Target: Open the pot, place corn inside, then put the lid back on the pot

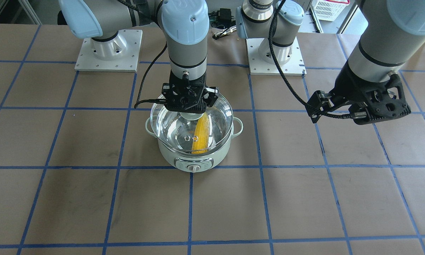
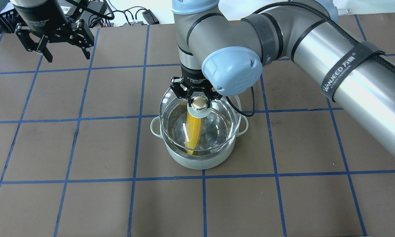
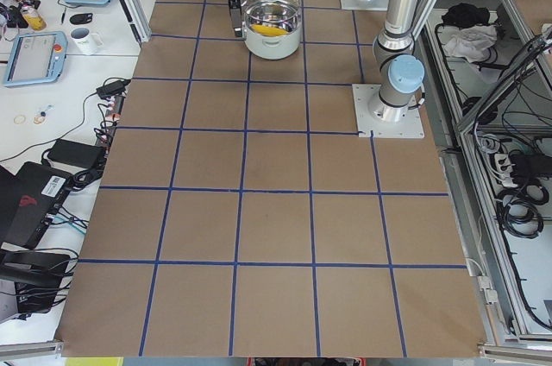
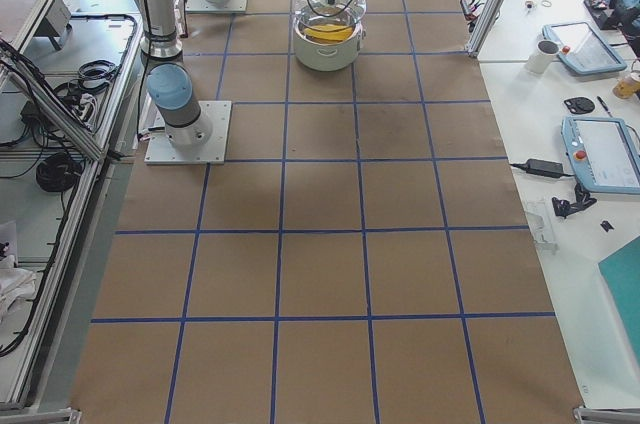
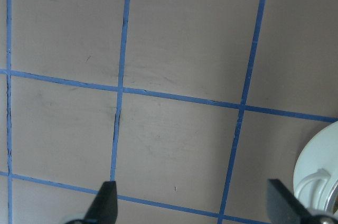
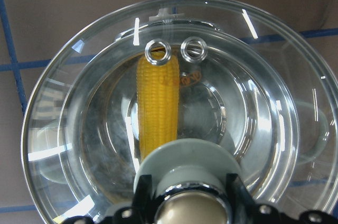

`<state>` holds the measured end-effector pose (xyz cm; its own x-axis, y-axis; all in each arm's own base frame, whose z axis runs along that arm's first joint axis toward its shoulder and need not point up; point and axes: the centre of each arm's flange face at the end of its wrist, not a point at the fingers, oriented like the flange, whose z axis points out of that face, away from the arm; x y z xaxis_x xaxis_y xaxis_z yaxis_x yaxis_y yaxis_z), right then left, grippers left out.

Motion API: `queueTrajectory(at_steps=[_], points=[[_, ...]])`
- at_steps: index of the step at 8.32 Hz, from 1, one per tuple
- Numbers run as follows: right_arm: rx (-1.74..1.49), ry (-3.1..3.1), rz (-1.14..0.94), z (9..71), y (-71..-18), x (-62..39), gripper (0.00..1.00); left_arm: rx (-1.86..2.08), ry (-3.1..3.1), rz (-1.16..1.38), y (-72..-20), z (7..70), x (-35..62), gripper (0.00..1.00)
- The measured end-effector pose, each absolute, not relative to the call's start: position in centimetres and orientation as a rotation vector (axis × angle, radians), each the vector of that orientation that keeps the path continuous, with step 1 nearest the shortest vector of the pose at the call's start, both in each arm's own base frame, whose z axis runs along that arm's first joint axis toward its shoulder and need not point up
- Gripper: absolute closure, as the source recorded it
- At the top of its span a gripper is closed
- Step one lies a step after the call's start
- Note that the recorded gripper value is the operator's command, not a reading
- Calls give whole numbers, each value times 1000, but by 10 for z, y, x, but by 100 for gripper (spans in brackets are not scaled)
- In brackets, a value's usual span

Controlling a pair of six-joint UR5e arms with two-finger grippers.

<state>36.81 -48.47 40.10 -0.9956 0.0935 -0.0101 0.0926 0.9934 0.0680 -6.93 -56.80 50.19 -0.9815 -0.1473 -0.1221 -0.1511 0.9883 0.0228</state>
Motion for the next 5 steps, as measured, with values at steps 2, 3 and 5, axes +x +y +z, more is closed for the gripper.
queueTrajectory(at_steps=[2, 3, 5], points=[[147, 3124, 138, 386, -491, 375, 84, -227, 3013, 17, -559, 514, -70, 0], [148, 3121, 165, 377, -493, 377, 84, -227, 3014, 12, -557, 516, -71, 0], [147, 3122, 199, 365, -495, 379, 84, -227, 3015, 10, -556, 517, -71, 0]])
